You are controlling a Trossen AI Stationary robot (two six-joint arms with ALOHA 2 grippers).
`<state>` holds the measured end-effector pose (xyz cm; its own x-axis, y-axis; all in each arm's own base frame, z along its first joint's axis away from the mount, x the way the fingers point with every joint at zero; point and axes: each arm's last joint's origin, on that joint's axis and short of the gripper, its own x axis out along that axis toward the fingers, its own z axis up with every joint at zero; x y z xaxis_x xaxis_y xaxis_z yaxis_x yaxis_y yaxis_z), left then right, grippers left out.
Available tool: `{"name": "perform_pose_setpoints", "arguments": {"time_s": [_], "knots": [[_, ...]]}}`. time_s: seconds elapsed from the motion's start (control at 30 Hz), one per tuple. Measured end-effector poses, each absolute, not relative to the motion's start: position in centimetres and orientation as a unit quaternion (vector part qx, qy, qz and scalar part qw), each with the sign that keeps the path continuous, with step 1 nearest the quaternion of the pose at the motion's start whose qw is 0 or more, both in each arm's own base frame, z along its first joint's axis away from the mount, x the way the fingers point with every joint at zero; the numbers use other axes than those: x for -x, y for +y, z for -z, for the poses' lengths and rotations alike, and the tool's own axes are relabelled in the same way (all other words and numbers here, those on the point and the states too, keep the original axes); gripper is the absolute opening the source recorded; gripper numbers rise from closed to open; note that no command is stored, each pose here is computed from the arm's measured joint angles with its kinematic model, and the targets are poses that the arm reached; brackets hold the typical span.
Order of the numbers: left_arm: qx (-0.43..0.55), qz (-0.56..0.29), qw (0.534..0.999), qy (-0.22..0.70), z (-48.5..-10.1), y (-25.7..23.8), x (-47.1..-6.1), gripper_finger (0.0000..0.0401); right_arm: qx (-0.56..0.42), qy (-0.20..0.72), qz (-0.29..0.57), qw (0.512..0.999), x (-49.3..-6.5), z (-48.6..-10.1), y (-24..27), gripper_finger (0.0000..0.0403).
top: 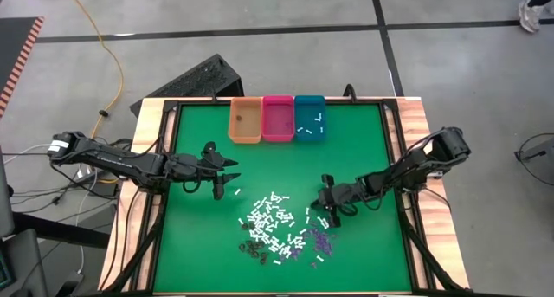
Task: Sort Halloween decoration
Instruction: Put the white bone toy into the blue bin
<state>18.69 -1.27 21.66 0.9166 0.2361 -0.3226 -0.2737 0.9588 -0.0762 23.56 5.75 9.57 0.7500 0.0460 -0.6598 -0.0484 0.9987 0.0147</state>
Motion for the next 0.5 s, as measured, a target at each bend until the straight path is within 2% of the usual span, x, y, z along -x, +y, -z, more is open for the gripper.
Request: {"name": "perform_pose_setpoints", "arguments": {"time_s": [0.5], "knots": [[0.046,-0.129,0.978,0.159,-21.7,-1.3,-18.7,0.0179,-0.007,0.270,0.035,0.962,-23.7,-13.8,2.1,0.0023]]}}
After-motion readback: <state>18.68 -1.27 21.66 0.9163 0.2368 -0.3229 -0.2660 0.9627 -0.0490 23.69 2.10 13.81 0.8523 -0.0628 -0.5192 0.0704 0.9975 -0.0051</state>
